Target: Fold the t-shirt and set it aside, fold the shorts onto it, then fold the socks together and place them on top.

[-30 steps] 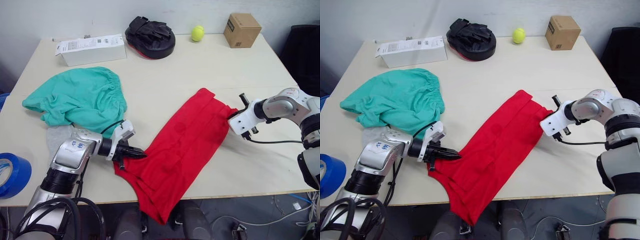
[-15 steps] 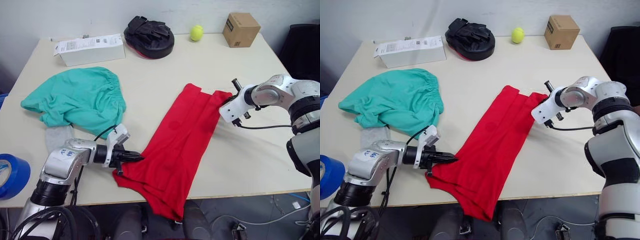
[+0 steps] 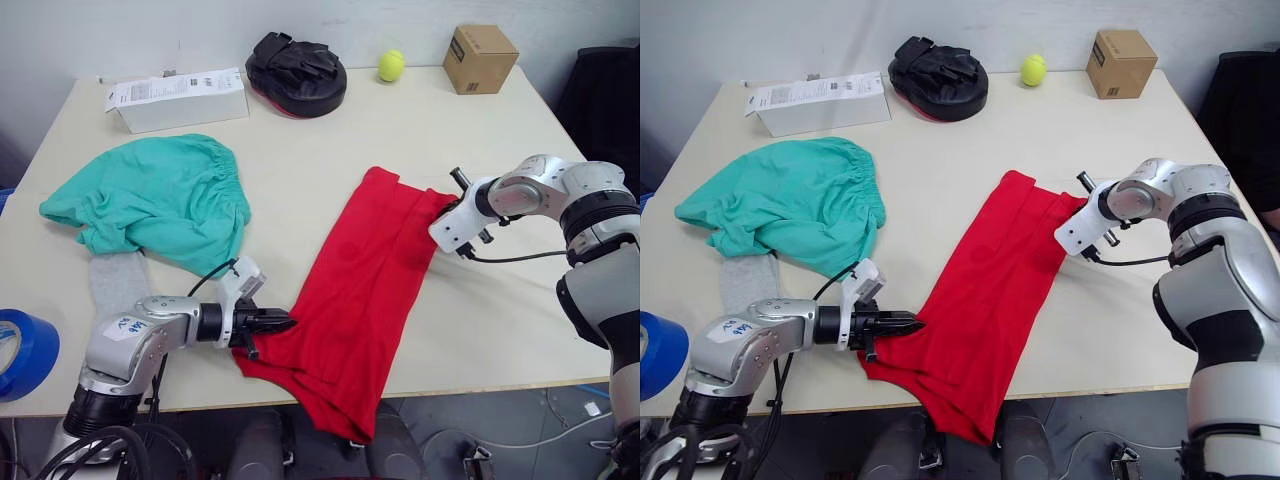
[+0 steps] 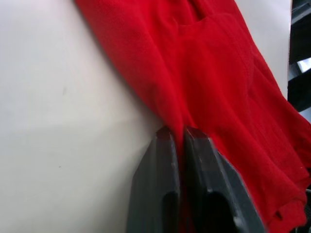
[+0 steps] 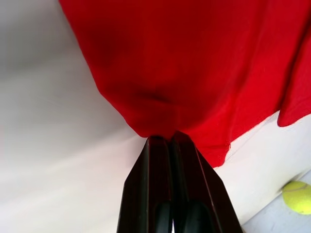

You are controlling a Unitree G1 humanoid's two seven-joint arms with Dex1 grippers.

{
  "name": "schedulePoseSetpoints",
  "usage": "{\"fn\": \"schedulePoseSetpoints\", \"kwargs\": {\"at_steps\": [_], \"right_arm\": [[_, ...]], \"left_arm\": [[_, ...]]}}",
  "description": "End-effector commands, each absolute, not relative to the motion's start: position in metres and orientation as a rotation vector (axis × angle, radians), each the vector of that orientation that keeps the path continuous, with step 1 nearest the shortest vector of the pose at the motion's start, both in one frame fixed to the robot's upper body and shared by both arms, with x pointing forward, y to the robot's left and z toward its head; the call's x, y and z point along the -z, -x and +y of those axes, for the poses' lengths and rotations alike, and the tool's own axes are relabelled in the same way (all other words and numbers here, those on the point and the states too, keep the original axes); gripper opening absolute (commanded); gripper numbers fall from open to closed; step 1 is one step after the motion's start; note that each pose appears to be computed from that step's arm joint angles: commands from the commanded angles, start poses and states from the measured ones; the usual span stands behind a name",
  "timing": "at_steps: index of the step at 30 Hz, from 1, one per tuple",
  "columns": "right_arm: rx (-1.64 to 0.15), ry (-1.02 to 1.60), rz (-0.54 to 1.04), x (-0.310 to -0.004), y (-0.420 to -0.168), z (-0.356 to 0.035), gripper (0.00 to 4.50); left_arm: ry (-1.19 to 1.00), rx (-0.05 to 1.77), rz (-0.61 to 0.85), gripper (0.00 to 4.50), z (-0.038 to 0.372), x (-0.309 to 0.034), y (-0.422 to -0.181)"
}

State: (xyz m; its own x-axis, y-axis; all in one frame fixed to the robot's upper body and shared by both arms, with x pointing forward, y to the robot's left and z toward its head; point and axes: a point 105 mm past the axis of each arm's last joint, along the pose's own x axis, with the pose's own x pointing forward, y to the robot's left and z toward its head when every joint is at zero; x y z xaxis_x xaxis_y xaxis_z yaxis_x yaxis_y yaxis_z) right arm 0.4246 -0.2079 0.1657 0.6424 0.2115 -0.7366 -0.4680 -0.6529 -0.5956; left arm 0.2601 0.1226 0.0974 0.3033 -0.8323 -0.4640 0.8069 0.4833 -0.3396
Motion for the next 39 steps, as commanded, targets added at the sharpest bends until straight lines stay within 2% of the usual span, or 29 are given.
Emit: {"fn": "schedulePoseSetpoints", "kwargs": {"at_steps": [1, 2, 6, 10, 13, 16, 19, 25, 31, 39], "right_arm": [[-0.983, 2.002, 0.174, -0.184, -0.425, -0.215, 0.42], [-0.982, 1.999, 0.180, -0.185, -0.424, -0.219, 0.62], [-0.989, 1.972, 0.131, -0.194, -0.415, -0.227, 2.01], [-1.030, 1.902, 0.000, -0.207, -0.394, -0.234, 3.34], [-1.114, 1.860, -0.146, -0.207, -0.370, -0.233, 4.42], [-1.234, 1.816, -0.245, -0.190, -0.337, -0.233, 4.47], [-1.375, 1.712, -0.340, -0.167, -0.293, -0.223, 4.47], [-1.520, 1.486, -0.411, -0.133, -0.238, -0.192, 4.47], [-1.500, 1.358, -0.480, -0.126, -0.223, -0.162, 4.47], [-1.504, 1.328, -0.499, -0.111, -0.228, -0.146, 4.47]], "left_arm": [[0.024, 1.119, 0.615, 1.66, 0.127, -0.110, -0.261], [0.018, 1.136, 0.620, 1.93, 0.128, -0.113, -0.259], [0.005, 1.217, 0.634, 3.23, 0.139, -0.130, -0.250], [-0.040, 1.338, 0.519, 4.45, 0.148, -0.166, -0.249], [-0.112, 1.383, 0.411, 4.50, 0.151, -0.188, -0.256], [-0.214, 1.421, 0.339, 4.50, 0.149, -0.201, -0.260], [-0.371, 1.464, 0.310, 4.50, 0.148, -0.203, -0.263], [-0.499, 1.512, 0.281, 4.50, 0.148, -0.204, -0.270], [-0.509, 1.511, 0.270, 4.50, 0.146, -0.205, -0.275], [-0.498, 1.499, 0.270, 4.50, 0.143, -0.205, -0.276]]}}
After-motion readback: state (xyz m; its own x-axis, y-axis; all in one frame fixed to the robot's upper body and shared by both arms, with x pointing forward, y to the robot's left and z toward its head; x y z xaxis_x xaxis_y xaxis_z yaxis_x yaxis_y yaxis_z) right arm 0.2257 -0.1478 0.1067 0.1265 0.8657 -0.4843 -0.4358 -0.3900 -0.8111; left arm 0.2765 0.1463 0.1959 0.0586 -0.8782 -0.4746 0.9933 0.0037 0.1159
